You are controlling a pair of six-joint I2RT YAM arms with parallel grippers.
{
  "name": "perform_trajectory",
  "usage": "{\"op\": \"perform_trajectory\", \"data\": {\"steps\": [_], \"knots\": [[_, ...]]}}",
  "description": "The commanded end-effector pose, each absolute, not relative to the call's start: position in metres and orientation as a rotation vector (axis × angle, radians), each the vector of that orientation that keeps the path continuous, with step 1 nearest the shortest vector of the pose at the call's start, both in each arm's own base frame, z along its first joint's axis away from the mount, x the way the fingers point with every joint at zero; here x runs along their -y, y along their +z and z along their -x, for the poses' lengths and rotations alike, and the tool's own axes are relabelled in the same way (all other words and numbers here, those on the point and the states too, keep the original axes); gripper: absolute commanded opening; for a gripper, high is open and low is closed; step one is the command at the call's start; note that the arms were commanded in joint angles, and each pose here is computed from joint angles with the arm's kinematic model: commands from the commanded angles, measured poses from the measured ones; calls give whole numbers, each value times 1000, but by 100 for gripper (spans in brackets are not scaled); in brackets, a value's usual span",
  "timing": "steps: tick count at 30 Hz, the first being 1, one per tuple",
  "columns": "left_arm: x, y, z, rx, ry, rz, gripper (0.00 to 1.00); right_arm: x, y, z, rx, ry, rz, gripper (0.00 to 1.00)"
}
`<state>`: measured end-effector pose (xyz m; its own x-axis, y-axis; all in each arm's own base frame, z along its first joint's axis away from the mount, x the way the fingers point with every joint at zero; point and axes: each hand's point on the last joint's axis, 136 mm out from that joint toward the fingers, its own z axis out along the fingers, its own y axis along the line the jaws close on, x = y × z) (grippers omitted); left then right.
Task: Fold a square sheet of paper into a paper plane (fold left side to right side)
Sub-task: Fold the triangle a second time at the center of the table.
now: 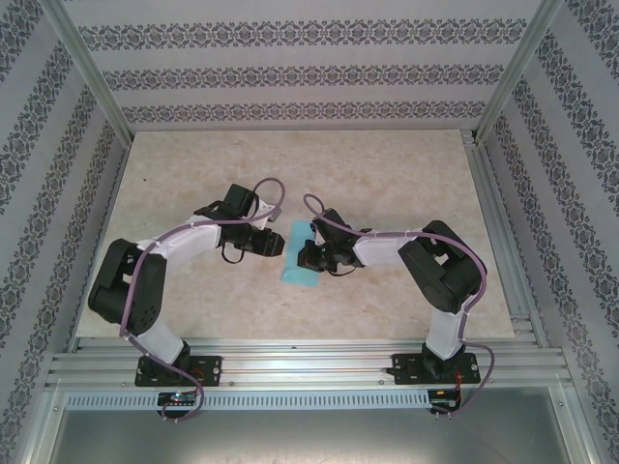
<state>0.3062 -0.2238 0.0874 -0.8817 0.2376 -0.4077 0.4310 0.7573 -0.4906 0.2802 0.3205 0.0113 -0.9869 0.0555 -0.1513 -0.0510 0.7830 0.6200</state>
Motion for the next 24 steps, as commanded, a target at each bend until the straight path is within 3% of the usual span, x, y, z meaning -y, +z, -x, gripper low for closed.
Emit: {"op": "perform_trajectory", "data": {"steps": [1, 7, 24], "knots": [[229, 110, -298, -2564, -970, -485, 35, -298, -33, -253, -2968, 822, -50, 9], [258, 108, -276, -2508, -1250, -480, 27, -297, -33, -253, -2969, 812, -44, 9], [276, 44, -256, -2705, -1269, -499, 20, -296, -33, -252, -2984, 793, -28, 9]]}}
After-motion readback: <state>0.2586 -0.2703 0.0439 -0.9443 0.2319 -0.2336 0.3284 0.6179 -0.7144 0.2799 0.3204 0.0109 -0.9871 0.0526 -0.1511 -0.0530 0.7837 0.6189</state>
